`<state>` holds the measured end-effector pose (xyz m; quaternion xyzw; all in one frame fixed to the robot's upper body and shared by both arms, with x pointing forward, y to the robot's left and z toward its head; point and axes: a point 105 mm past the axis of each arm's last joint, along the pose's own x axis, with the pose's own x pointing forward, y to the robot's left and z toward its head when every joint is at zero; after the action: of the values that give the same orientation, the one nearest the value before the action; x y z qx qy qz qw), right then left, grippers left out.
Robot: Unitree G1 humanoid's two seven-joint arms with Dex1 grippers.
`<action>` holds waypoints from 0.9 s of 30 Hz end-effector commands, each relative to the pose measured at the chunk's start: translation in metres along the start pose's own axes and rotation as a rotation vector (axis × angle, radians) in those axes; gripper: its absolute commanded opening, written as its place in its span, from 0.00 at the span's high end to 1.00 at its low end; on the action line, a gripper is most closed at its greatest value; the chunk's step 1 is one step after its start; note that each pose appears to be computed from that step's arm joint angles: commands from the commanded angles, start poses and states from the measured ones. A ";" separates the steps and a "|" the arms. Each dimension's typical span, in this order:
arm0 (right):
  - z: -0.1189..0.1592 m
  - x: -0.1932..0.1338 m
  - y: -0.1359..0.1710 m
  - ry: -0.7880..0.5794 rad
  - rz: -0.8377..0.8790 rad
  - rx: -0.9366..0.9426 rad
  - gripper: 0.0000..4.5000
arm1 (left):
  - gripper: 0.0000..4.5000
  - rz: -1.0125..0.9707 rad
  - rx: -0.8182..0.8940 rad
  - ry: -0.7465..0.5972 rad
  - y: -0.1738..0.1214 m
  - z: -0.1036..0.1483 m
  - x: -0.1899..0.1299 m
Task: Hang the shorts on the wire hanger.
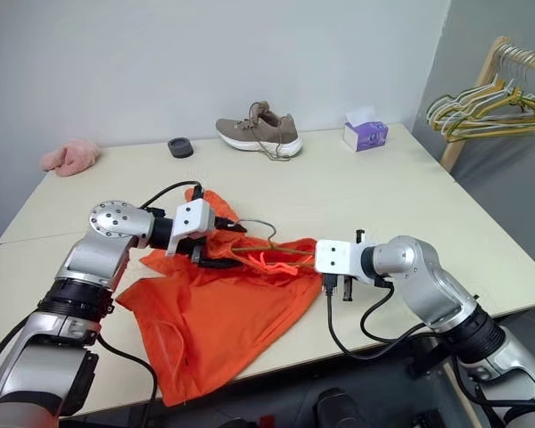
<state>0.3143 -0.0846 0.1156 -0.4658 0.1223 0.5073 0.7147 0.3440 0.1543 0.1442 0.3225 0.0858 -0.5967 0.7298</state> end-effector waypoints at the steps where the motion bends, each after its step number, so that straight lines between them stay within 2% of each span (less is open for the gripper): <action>1: 0.010 -0.005 -0.009 -0.017 -0.019 -0.038 1.00 | 0.48 0.004 0.019 -0.025 0.001 0.011 -0.005; 5: 0.012 -0.003 -0.009 -0.026 -0.016 -0.046 1.00 | 0.71 -0.028 0.002 -0.005 -0.006 0.006 -0.007; 13: 0.016 -0.003 -0.006 -0.043 0.019 -0.103 1.00 | 0.73 -0.030 -0.007 0.010 -0.008 0.003 -0.008; 15: 0.013 -0.008 -0.014 -0.046 -0.020 -0.083 1.00 | 0.73 -0.026 -0.008 0.027 -0.007 0.000 -0.011; 16: 0.010 -0.010 -0.018 -0.042 -0.040 -0.073 0.88 | 0.73 -0.022 -0.007 0.034 -0.007 -0.001 -0.013; 17: 0.009 -0.012 -0.020 -0.039 -0.052 -0.067 0.82 | 0.73 -0.020 -0.006 0.038 -0.007 -0.002 -0.014; 22: -0.027 -0.037 -0.029 0.059 -0.120 0.033 0.41 | 0.82 0.020 -0.005 0.047 -0.001 -0.004 -0.019; 27: -0.047 -0.052 -0.032 0.099 -0.224 0.180 0.01 | 0.83 0.039 -0.005 0.040 0.001 -0.004 -0.020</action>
<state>0.3291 -0.1529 0.1259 -0.4471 0.1701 0.4136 0.7747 0.3367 0.1720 0.1369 0.3263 0.1197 -0.5866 0.7315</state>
